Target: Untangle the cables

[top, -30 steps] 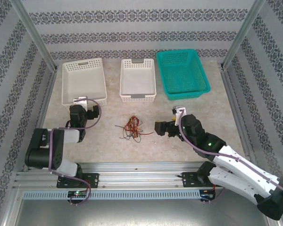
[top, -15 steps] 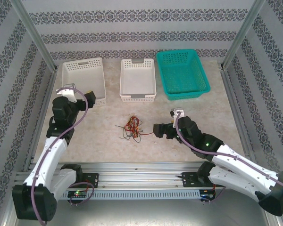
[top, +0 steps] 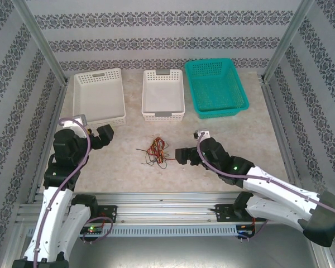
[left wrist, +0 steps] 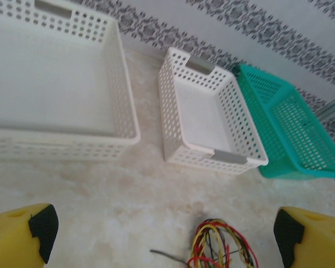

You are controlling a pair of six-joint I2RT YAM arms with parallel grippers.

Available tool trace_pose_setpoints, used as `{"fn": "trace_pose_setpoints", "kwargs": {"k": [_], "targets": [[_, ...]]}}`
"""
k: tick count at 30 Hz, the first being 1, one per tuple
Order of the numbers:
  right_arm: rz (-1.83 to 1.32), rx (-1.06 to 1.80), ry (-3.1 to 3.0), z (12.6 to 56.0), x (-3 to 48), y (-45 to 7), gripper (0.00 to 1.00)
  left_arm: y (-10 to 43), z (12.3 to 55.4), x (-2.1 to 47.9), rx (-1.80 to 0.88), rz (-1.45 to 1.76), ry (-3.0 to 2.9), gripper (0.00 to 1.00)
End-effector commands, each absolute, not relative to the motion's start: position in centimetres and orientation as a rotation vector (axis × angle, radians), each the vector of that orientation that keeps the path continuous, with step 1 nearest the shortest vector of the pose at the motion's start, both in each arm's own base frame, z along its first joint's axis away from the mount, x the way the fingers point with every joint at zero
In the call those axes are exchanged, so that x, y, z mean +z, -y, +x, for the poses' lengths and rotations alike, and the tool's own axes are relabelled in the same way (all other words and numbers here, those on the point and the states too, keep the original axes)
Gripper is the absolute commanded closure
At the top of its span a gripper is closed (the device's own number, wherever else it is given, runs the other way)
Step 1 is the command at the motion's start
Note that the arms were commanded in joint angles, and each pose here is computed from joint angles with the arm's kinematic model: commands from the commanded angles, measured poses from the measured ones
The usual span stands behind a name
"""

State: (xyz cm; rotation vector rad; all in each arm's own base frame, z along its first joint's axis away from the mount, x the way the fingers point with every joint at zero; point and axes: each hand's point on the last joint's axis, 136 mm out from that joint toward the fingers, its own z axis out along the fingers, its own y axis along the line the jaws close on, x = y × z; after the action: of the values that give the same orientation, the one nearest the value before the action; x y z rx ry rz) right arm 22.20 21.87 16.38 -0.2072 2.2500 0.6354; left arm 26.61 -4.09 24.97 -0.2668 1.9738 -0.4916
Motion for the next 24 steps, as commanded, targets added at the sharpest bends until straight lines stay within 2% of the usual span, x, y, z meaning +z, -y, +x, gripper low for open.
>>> {"fn": "trace_pose_setpoints", "kwargs": {"k": [1,14,18,24], "targets": [[-0.215,0.7,-2.238,22.1,16.5,-23.5,0.02,3.5,25.5,21.9,-0.395,-0.308,-2.106,0.0],[-0.356,0.665,-2.331,22.4,13.8,-29.2,0.09,4.1,25.6,18.8,-0.231,-0.212,-2.271,0.0],[-0.391,0.619,-2.365,22.6,12.6,-30.6,0.15,4.6,25.8,18.0,-0.243,-0.198,-2.312,0.0],[-0.377,0.569,-2.433,23.2,10.4,-31.6,0.3,5.1,25.9,17.3,-0.257,-0.178,-2.354,0.0]]}}
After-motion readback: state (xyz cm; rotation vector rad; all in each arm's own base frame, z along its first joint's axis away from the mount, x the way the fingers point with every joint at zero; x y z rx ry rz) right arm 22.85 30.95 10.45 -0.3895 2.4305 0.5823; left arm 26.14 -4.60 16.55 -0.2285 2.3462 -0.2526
